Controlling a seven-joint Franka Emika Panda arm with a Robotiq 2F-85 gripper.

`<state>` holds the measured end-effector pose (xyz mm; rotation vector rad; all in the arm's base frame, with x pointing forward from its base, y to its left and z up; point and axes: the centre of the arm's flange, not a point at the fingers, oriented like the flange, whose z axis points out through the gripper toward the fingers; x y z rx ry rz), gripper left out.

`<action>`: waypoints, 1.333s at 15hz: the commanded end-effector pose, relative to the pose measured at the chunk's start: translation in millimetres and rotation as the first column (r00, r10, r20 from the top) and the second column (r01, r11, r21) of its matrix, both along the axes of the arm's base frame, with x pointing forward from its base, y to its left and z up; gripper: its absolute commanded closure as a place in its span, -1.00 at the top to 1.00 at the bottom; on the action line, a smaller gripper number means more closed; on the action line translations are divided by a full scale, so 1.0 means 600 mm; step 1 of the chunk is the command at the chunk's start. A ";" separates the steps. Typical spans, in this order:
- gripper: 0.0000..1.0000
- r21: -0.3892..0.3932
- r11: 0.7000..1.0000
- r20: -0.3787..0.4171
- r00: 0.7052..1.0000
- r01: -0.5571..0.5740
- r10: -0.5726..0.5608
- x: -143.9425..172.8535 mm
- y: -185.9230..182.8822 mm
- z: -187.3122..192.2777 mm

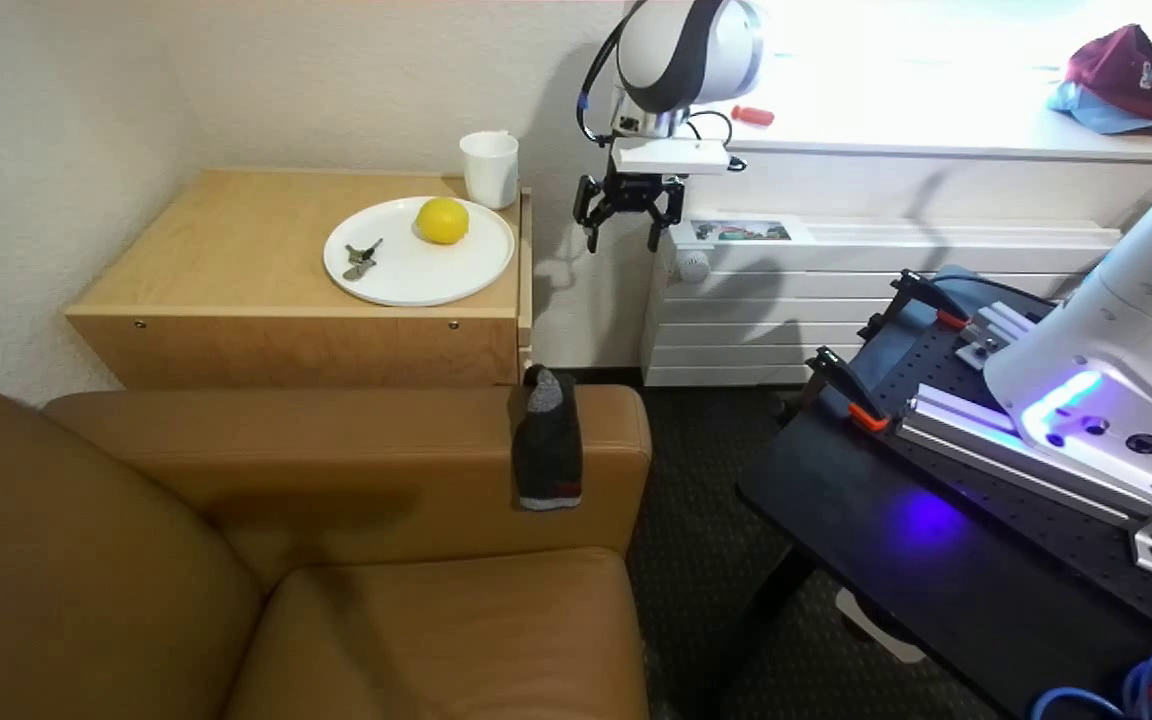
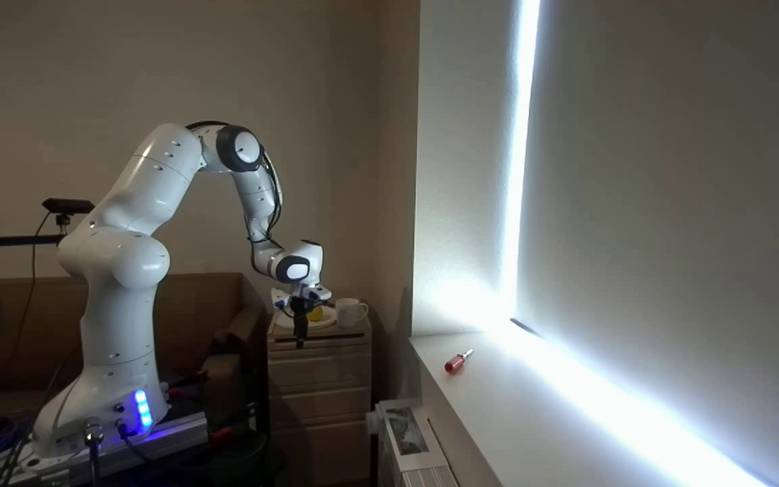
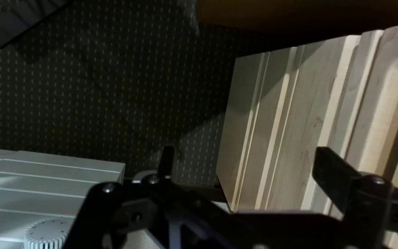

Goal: Pull out the nightstand shelf

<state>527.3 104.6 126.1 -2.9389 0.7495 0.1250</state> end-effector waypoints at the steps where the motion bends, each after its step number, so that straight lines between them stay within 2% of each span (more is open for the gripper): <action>1: 1.00 0.000 1.000 0.000 1.000 -0.001 0.001 0.000 0.000 0.000; 3: 1.00 -0.001 1.000 -0.004 1.000 -0.001 0.001 -0.003 0.000 -0.002; 4: 1.00 -0.026 1.000 0.021 1.000 0.011 -0.010 -0.002 0.002 -0.018; 5: 1.00 -0.011 0.999 0.076 0.996 0.049 -0.048 0.010 0.005 -0.037; 6: 1.00 0.039 0.995 0.110 0.989 0.097 -0.101 0.023 0.006 -0.047; 8: 1.00 0.098 0.979 0.181 0.964 0.178 -0.194 0.047 0.007 -0.061; 10: 1.00 0.140 0.955 0.246 0.925 0.260 -0.288 0.069 0.007 -0.078; 13: 1.00 0.164 0.936 0.318 0.881 0.312 -0.350 0.091 0.004 -0.103; 14: 1.00 0.154 0.933 0.324 0.876 0.324 -0.358 0.095 0.003 -0.114; 15: 1.00 0.139 0.945 0.301 0.897 0.296 -0.325 0.078 0.006 -0.082; 20: 1.00 0.148 0.941 0.333 0.880 0.305 -0.338 0.096 0.007 -0.119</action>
